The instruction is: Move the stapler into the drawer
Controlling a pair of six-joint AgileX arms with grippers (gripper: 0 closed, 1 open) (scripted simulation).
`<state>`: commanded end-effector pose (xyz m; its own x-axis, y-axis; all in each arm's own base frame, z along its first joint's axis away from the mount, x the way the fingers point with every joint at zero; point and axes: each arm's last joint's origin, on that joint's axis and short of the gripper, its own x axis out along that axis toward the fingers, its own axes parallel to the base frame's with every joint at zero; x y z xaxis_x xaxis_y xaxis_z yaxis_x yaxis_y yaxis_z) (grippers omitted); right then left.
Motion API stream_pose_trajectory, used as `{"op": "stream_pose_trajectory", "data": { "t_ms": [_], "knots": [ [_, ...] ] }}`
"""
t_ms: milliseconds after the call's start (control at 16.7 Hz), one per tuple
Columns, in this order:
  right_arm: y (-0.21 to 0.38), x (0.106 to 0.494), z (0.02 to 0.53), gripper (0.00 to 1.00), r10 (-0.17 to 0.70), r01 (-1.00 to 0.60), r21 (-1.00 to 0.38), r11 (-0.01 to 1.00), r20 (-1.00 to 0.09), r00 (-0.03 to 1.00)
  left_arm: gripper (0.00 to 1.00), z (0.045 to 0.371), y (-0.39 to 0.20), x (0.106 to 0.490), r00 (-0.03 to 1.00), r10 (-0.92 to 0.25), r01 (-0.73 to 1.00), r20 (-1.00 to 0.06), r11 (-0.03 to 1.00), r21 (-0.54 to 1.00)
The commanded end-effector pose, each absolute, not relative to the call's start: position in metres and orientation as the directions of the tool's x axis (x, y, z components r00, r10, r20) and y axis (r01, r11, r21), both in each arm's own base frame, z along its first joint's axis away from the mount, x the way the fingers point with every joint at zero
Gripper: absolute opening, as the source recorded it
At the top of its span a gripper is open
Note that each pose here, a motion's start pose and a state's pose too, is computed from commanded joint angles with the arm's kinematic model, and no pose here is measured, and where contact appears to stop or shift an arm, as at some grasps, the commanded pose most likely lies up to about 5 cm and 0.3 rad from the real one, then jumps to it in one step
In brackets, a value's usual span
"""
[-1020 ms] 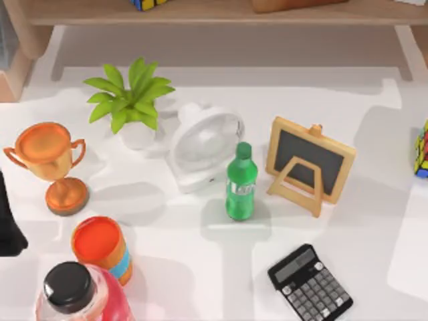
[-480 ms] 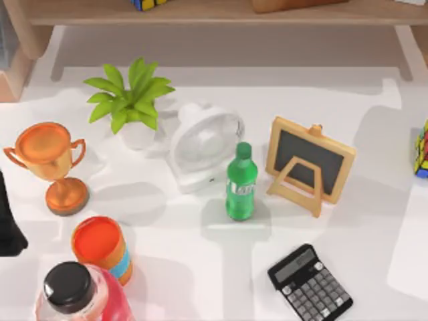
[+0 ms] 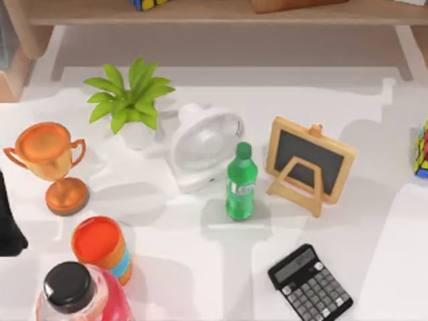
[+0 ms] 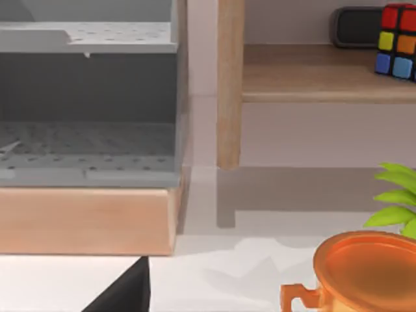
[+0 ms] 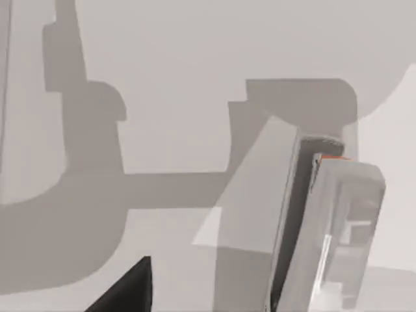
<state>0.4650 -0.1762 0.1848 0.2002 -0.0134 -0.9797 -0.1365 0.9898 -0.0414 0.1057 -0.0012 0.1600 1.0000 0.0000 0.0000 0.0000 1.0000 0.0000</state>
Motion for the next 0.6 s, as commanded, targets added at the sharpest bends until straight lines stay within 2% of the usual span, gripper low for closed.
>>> {"op": "stream_pose_trajectory", "data": {
  "t_ms": [300,480,600],
  "knots": [
    [-0.197,0.444,0.223,1.00,-0.076,-0.246,-0.241,0.939,-0.842,0.534,1.00,0.160,-0.001,0.106,1.000,0.000,0.000,0.000,1.000,0.000],
    [-0.227,0.415,0.240,1.00,-0.159,-0.219,-0.430,0.876,-0.686,0.710,1.00,0.160,-0.001,0.106,1.000,0.000,0.000,0.000,1.000,0.000],
    [-0.249,0.390,0.245,1.00,-0.227,-0.169,-0.561,0.811,-0.566,0.792,1.00,0.160,-0.001,0.106,1.000,0.000,0.000,0.000,1.000,0.000]
  ]
}}
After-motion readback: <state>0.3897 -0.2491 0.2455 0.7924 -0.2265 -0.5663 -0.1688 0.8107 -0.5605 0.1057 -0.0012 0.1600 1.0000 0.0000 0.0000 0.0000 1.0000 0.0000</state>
